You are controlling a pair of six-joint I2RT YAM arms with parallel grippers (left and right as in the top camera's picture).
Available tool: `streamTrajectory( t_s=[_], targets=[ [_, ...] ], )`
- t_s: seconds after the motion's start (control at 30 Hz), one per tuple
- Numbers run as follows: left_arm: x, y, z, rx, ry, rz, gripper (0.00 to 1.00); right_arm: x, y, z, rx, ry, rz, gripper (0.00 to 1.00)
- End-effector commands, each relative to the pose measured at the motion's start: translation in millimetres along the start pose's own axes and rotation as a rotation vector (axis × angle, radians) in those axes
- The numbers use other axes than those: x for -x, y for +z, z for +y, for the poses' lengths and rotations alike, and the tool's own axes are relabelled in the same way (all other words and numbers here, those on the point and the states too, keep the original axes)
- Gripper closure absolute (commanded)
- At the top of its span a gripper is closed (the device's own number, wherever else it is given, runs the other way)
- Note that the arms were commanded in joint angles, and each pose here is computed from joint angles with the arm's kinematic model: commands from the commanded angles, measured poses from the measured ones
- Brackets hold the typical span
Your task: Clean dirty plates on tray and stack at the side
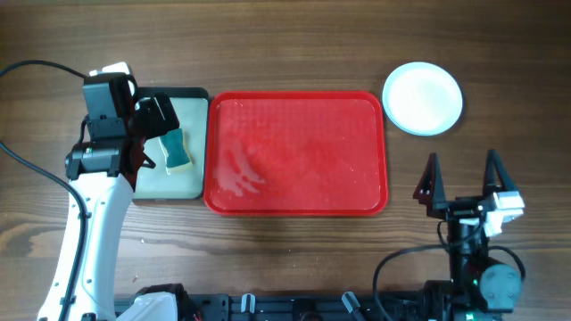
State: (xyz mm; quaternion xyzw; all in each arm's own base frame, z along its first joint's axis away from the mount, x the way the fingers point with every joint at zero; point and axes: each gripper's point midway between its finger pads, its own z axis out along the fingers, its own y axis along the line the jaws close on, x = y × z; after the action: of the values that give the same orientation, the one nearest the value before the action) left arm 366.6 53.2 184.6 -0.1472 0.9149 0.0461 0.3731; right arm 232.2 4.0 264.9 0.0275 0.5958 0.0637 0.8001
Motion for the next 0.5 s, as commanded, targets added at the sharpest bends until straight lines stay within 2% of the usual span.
streamTrajectory(
  t_s=[0.0,0.27,0.4,0.47],
  targets=[
    [5.5,-1.6,-1.0,-0.002,0.003,-0.013,0.00,-11.2,-1.4,-5.5,-0.027,0.047,0.007,0.00],
    [5.5,-1.6,-1.1,-0.002,0.003,-0.013,0.00,-51.6,-3.9,-10.3,-0.043,0.051,0.129,0.00],
    [5.5,-1.6,-1.0,-0.002,0.003,-0.013,0.00,-88.5,-11.9,-15.6,-0.069,0.049,0.282,0.00],
    [5.5,-1.6,-1.1,-0.002,0.003,-0.013,0.00,-89.4,-11.9,-7.1,-0.008,-0.033,0.289,0.00]
  ],
)
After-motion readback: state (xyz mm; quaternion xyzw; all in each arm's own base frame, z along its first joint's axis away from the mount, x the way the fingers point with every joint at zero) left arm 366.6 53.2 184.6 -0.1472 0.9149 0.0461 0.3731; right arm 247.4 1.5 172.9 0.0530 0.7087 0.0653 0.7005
